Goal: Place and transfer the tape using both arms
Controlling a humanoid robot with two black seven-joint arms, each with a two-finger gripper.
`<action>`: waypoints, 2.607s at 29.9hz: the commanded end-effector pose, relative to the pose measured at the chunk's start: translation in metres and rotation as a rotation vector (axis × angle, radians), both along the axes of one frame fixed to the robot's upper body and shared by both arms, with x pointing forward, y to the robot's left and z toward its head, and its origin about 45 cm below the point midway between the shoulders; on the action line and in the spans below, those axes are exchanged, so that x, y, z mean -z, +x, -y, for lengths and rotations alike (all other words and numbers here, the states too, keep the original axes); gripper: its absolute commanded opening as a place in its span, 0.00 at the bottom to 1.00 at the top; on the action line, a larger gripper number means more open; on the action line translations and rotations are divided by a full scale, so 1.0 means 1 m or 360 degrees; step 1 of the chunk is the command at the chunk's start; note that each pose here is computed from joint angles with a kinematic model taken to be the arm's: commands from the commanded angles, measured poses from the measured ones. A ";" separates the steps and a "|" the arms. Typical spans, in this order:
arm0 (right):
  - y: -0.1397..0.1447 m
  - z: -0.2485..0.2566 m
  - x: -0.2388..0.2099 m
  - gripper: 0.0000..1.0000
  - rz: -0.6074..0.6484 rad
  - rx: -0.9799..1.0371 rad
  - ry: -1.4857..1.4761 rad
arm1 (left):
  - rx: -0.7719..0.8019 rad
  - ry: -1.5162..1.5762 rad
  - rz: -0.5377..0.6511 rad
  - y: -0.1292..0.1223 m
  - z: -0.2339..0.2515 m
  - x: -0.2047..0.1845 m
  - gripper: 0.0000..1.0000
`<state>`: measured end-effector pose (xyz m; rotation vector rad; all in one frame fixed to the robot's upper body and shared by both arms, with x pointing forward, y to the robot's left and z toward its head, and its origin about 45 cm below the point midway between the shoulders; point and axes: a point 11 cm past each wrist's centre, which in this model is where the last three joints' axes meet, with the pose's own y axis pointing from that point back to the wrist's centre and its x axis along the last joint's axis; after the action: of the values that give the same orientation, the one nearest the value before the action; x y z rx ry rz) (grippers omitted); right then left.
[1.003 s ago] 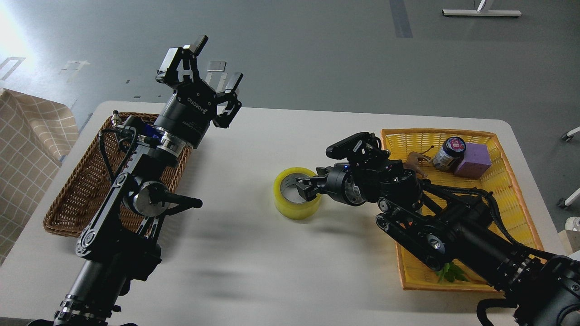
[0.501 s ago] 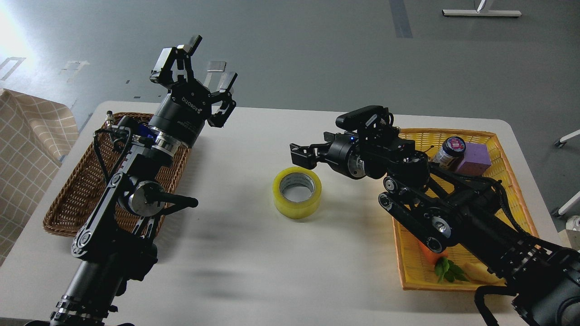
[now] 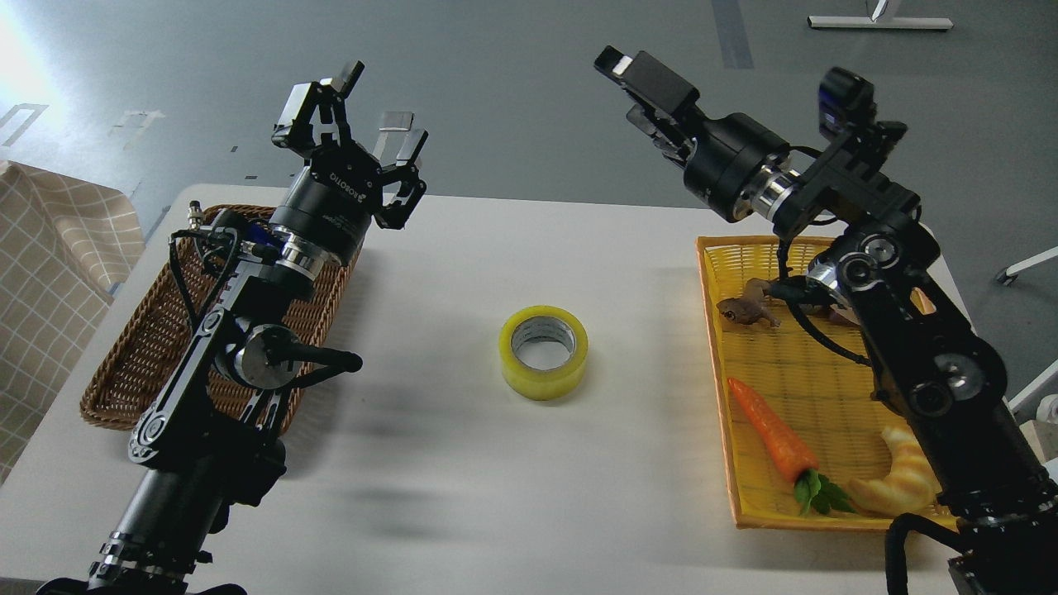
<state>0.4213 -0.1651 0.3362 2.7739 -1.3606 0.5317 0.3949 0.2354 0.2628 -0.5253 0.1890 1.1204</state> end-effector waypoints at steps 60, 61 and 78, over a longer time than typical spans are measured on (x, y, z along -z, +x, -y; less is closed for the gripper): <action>-0.017 0.083 -0.021 1.00 -0.0181 0.0038 0.0902 | 0.0057 0.2312 0.0613 -0.042 0.075 0.082 0.98; -0.017 0.083 -0.022 1.00 -0.0177 0.0036 0.0901 | 0.0078 0.2350 0.0633 -0.044 0.078 0.085 0.98; -0.013 0.080 -0.032 1.00 -0.0144 0.0020 0.0900 | 0.0136 0.2719 0.0278 -0.033 0.051 0.143 0.98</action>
<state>0.4075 -0.2449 0.3697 3.1519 -1.7248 0.0115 0.3606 0.1868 0.1256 0.8727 -0.8429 0.8198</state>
